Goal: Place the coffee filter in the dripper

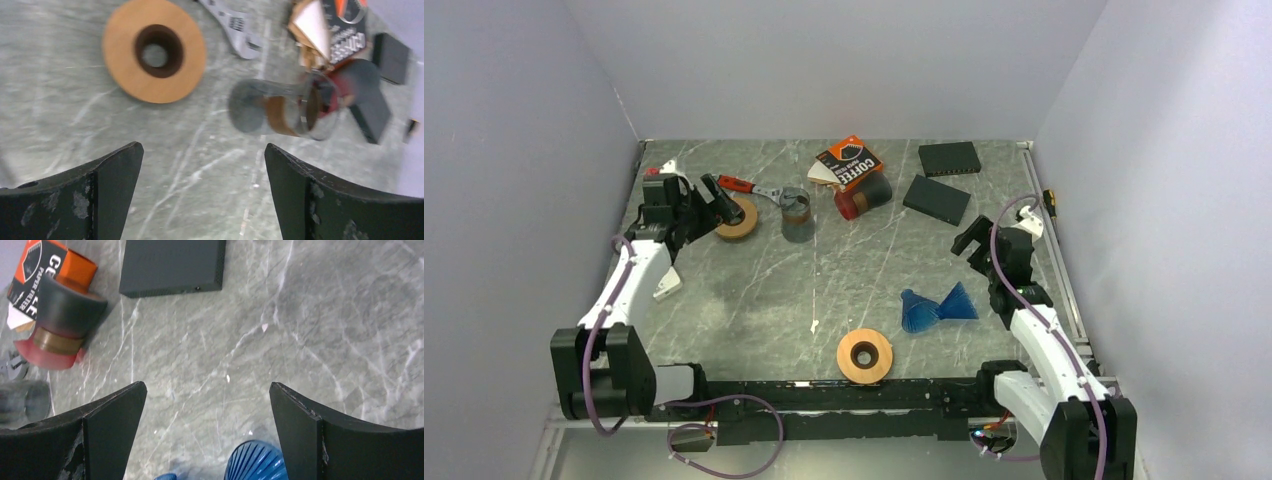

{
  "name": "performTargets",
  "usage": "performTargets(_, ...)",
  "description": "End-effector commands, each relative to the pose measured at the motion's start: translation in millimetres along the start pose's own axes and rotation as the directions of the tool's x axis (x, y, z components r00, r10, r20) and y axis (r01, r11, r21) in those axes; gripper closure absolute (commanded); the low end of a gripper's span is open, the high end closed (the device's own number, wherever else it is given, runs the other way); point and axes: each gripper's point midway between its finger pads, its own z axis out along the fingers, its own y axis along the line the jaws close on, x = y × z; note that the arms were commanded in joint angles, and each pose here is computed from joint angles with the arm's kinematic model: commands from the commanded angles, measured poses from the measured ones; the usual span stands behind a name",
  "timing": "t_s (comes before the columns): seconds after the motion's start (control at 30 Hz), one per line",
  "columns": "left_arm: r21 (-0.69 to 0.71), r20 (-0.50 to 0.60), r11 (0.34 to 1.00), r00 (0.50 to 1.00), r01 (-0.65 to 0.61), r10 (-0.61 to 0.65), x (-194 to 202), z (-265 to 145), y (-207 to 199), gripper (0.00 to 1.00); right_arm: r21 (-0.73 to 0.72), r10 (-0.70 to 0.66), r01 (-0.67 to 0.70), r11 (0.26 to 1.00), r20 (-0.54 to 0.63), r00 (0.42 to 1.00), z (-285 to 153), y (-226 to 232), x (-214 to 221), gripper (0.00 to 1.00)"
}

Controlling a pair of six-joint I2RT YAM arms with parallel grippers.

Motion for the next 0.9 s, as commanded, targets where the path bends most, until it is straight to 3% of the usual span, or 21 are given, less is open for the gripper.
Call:
performTargets(0.0,0.276,-0.126,0.957,0.99,0.09,-0.056,1.6,-3.1,-60.2,0.01,-0.055,0.023,-0.027,0.998,-0.061,0.998,-10.1,7.0,12.9,0.0)
performTargets(0.13,0.378,-0.217,0.913,0.973,0.157,-0.077,2.5,6.5,-92.3,0.01,-0.074,0.03,-0.037,0.997,-0.097,0.995,-13.1,9.8,20.3,0.0)
performTargets(0.5,0.162,-0.298,0.983,0.945,-0.09,0.136,36.6,60.3,-110.6,0.03,-0.112,-0.016,0.002,0.994,-0.119,0.993,-13.9,14.7,23.8,0.0)
performTargets(0.7,0.046,-0.358,0.976,0.909,-0.211,0.214,50.1,87.0,-102.6,0.11,-0.141,-0.037,0.019,0.99,-0.128,0.991,-18.1,21.5,19.9,0.0)
performTargets(0.87,0.02,-0.424,0.956,0.863,-0.294,0.274,72.6,98.0,-105.7,0.25,-0.131,-0.042,0.025,0.991,-0.126,0.991,-19.4,21.4,16.4,0.0)
